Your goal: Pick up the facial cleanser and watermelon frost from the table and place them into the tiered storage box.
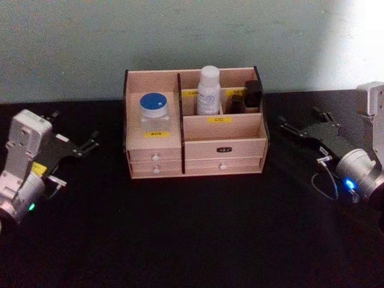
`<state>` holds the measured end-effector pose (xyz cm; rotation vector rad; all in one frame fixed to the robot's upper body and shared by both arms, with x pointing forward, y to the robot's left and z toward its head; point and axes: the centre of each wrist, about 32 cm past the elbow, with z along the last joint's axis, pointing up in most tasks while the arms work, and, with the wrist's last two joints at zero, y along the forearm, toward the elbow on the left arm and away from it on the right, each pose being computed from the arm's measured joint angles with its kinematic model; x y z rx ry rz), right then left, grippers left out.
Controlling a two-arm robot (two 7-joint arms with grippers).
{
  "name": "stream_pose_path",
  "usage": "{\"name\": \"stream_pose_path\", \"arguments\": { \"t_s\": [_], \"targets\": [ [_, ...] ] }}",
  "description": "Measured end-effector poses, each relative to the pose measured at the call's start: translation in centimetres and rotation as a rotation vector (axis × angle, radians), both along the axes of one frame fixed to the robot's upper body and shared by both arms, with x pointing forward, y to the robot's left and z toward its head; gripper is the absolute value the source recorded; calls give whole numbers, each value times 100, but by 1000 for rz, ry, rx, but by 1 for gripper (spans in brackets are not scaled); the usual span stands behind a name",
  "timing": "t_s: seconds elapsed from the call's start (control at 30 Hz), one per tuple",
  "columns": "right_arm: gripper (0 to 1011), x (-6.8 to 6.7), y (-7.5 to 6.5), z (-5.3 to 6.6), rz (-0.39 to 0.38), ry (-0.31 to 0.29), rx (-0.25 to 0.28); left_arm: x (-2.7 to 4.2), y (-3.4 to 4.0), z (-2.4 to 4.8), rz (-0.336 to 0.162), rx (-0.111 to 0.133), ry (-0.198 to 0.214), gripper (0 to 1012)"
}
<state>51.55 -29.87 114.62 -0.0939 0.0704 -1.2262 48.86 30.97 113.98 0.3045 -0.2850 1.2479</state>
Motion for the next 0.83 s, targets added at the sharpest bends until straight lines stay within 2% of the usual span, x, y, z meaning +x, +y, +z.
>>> {"name": "stream_pose_path", "arguments": {
  "t_s": [0.83],
  "targets": [
    [1002, 0, 0, 0, 0, 0, 0, 0, 0, 0, 0, 0, 0, 1001]
  ]
}}
